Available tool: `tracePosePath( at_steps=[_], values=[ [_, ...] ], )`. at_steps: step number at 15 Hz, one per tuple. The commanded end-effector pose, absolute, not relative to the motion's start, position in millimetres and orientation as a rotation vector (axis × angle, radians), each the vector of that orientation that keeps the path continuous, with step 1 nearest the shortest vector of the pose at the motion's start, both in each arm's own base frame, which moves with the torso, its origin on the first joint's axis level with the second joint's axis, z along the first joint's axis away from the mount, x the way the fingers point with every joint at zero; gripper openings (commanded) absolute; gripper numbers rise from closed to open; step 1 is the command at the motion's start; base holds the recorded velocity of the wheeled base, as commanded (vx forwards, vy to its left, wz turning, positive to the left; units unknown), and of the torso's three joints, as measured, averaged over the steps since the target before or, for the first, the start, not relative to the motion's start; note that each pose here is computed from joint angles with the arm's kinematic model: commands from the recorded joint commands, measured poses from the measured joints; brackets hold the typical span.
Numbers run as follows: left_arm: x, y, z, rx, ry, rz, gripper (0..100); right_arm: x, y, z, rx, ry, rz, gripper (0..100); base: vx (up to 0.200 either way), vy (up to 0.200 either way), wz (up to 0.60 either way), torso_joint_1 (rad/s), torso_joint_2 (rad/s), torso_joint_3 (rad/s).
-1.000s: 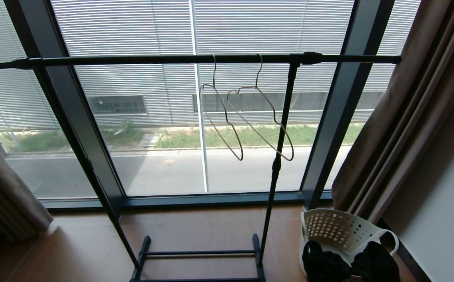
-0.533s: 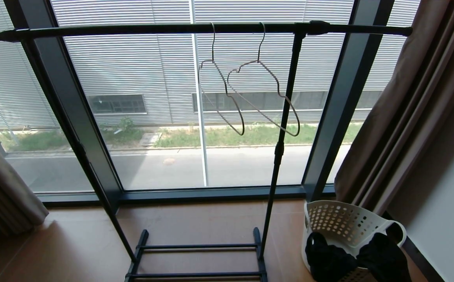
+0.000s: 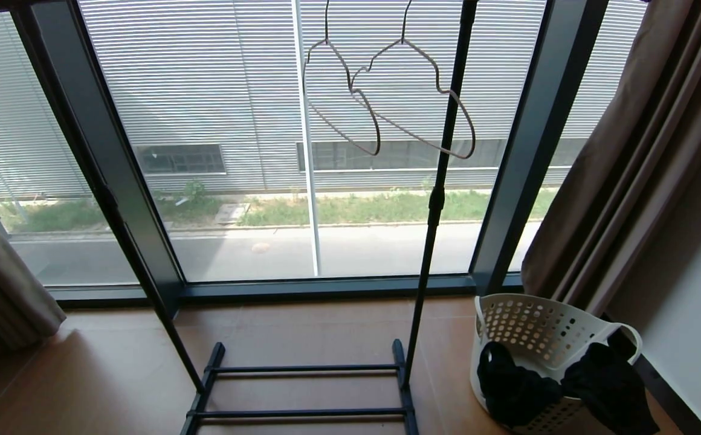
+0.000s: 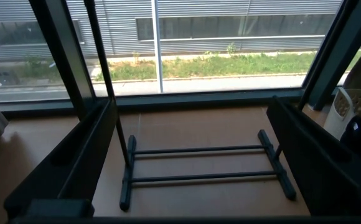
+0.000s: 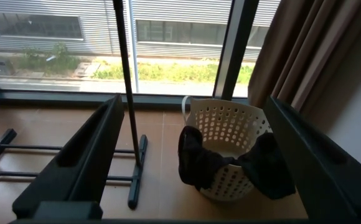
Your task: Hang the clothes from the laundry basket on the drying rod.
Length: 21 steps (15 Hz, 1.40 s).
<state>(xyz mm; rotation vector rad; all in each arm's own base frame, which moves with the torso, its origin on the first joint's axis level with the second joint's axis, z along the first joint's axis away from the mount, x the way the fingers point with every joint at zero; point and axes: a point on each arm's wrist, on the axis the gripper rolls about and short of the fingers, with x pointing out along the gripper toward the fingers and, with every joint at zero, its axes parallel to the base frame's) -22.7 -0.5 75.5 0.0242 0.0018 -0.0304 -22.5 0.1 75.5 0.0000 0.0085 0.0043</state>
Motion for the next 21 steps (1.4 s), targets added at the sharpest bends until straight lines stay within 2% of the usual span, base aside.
tracePosePath(
  at_steps=[1, 4, 7, 17, 19, 21],
  values=[
    [-22.6, -0.5, 75.5, 0.025, 0.003, -0.029, 100, -22.6, 0.1, 75.5, 0.000, 0.008, 0.005, 100, 0.000, 0.000, 0.00, -0.036, 0.45, 0.403],
    [-22.6, -0.6, 75.5, 0.029, 0.003, -0.031, 100, -22.6, 0.1, 75.5, 0.000, 0.008, 0.005, 100, 0.000, 0.000, 0.00, -0.030, 0.44, 0.408],
    [-22.6, -0.6, 75.5, 0.031, 0.003, -0.031, 100, -22.6, 0.1, 75.5, 0.000, 0.008, 0.005, 100, 0.000, 0.000, 0.00, -0.006, 0.17, 0.150],
    [-22.6, -0.5, 75.5, 0.028, 0.003, -0.029, 100, -22.6, 0.1, 75.5, 0.000, 0.008, 0.005, 100, 0.000, 0.000, -0.60, 0.001, 0.02, 0.022],
    [-22.6, -0.5, 75.5, 0.028, 0.003, -0.029, 100, -22.6, 0.1, 75.5, 0.000, 0.008, 0.005, 100, 0.000, 0.000, 0.00, 0.000, 0.00, 0.000],
    [-22.6, -0.5, 75.5, 0.028, 0.003, -0.029, 100, -22.6, 0.1, 75.5, 0.000, 0.008, 0.005, 100, 0.000, -0.200, 0.00, 0.005, 0.00, 0.002]
  ],
)
